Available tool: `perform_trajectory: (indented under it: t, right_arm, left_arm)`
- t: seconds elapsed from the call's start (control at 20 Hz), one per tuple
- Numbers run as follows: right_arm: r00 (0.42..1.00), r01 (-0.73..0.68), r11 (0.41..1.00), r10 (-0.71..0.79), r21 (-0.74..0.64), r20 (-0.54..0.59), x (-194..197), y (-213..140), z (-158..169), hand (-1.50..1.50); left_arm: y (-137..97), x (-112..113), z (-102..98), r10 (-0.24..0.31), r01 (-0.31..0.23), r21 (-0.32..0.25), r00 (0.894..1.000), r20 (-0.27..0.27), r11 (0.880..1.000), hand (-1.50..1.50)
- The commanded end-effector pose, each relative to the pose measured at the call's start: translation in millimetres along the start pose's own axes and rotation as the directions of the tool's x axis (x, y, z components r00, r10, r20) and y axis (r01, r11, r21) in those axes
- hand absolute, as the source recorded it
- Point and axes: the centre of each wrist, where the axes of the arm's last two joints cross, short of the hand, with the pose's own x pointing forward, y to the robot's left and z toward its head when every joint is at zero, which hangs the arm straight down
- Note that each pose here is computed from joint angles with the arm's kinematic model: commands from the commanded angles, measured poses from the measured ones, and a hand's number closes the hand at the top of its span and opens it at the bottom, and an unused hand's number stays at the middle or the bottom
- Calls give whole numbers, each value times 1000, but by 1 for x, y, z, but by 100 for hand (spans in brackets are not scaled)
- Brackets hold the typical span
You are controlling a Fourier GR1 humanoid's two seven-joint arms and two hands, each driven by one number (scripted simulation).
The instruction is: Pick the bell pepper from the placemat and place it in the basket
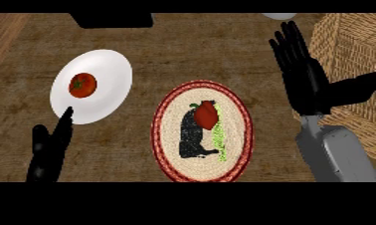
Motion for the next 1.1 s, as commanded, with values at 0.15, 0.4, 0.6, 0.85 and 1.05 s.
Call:
perform_trajectory:
  t: [0.15,0.4,0.6,0.85,1.05]
  right_arm:
    - [939,-345,931,342,118,44,3,-29,-21,150]
    - [910,-344,879,226,329,347,-28,56,-17,150]
    - [800,-559,827,521,55,296,-60,82,-10,-150]
    - [680,-693,698,716,-181,157,-35,71,-30,-150]
    - [508,-861,508,861,40,10,4,57,-49,-150]
  left_arm:
    - [7,67,-6,19,-16,-15,959,284,1000,0]
    - [-14,110,-15,90,-63,-83,920,382,995,0]
    - [4,113,-32,81,-68,-49,924,373,997,0]
    - [12,106,-31,69,-65,-22,927,369,998,0]
    - [-6,106,-31,75,-75,-15,929,362,997,0]
